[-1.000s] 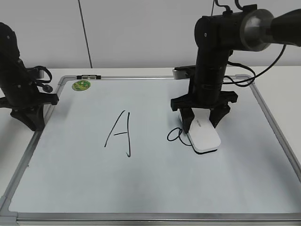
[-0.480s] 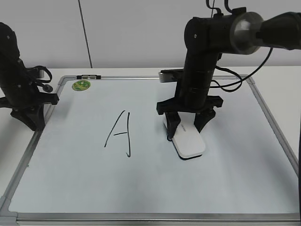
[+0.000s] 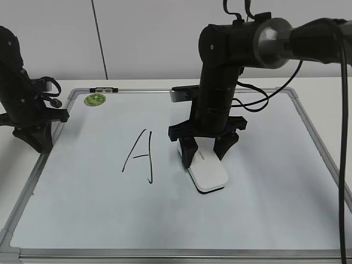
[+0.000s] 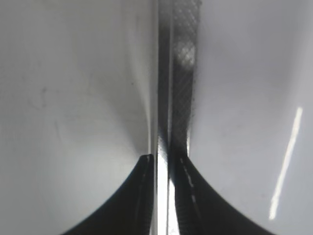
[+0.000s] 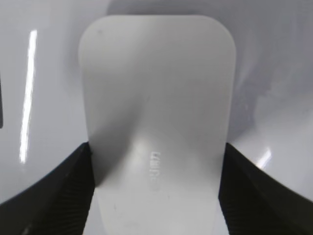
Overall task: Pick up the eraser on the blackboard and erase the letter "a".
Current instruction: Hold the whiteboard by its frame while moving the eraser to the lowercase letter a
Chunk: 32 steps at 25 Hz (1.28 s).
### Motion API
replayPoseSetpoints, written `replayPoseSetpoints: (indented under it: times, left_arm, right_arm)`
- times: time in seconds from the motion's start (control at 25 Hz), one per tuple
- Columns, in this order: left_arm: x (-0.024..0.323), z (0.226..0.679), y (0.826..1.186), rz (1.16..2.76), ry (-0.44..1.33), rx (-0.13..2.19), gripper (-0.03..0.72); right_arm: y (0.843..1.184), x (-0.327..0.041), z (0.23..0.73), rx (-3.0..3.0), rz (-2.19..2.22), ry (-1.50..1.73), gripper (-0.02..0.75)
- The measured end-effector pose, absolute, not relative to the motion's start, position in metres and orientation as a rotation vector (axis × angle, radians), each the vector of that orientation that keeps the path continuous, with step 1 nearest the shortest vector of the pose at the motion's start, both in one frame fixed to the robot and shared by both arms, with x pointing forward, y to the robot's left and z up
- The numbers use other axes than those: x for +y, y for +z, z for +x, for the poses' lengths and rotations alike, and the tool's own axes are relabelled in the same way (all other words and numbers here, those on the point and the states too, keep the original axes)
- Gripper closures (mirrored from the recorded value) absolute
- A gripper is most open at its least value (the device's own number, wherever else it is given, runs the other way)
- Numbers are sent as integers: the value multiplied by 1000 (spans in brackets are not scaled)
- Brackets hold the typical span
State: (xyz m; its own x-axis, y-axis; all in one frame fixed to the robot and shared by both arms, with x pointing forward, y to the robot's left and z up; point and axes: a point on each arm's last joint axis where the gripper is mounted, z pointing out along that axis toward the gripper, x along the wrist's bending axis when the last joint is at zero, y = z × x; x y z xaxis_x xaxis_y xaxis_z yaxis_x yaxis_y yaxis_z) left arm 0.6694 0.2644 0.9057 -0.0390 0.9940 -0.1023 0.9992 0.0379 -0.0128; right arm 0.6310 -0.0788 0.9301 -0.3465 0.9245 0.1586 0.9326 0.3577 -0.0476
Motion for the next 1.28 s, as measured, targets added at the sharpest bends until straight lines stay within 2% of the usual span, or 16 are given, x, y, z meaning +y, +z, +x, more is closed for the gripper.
replayPoseSetpoints:
  times: [0.56,0.96,1.28]
  left_arm:
    - [264,670,906,2124,-125,2214,582]
    - [264,670,906,2124,-125,2214,582]
    - [264,670,906,2124,-125,2214,582]
  right_arm:
    - [930,-98,642,-2381,-1761,-103,213]
    - [930,-145,662,-2260,-1902,-126,213]
    - [931,-141,661,-2231,-1872,-166,213]
